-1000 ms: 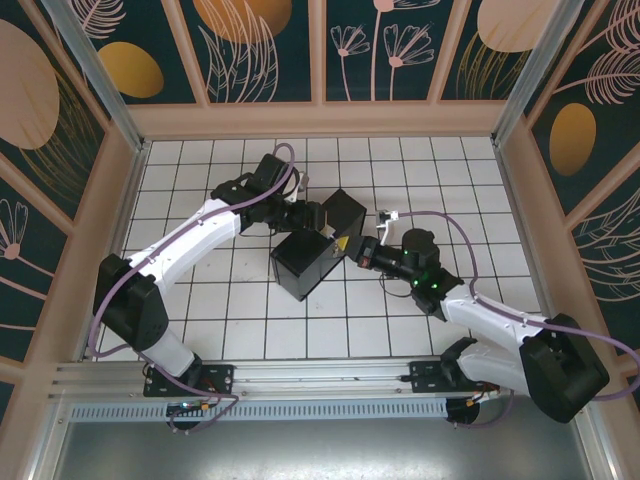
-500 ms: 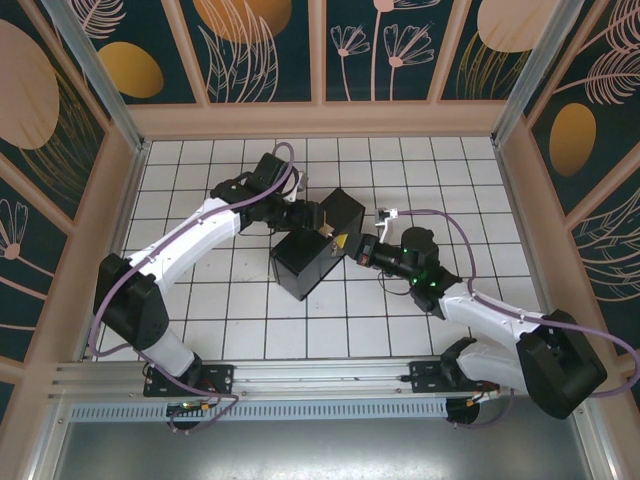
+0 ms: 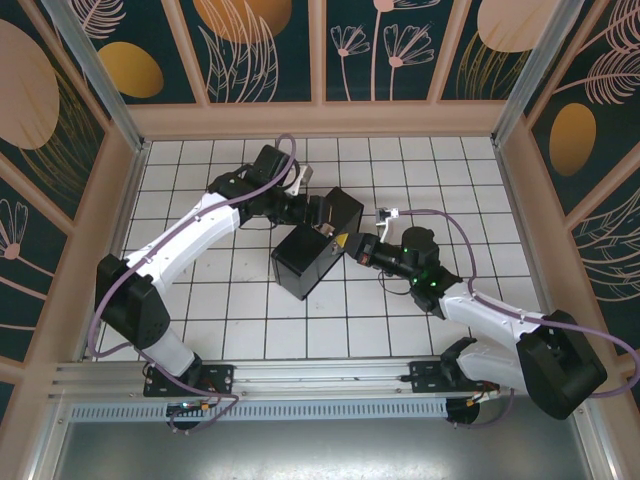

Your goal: Unlock the padlock with the key

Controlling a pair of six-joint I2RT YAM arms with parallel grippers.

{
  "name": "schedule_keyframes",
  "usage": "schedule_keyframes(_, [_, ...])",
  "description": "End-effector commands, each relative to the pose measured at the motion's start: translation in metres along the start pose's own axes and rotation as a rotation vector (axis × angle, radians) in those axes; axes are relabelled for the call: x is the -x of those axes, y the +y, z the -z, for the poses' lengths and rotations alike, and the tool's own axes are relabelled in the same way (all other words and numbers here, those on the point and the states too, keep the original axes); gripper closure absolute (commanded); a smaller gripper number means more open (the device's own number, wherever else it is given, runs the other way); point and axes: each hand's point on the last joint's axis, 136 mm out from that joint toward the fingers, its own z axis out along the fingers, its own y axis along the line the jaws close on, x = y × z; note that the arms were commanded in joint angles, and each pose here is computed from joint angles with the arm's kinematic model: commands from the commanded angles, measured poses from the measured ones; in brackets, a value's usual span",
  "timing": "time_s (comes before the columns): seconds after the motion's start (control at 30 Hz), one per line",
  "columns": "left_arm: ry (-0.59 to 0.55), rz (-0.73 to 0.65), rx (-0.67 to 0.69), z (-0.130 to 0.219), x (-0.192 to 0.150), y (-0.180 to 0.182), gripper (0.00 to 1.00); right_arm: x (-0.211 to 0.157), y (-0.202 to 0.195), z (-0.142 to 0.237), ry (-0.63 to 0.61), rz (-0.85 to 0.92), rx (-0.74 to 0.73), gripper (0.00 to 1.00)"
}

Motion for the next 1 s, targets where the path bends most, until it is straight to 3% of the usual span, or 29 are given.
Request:
schedule_keyframes(0.0, [0.041, -0.030, 0.015, -0.002, -0.015, 0.005, 0.24, 0.011, 0.013, 0.003, -0.032, 0.010, 0.030, 1.00])
schedule_keyframes(0.97, [0.130, -0.014, 0.040, -0.024, -0.048, 0.026, 0.29, 0.007, 0.004, -0.005, -0.028, 0.018, 0.031, 1.00])
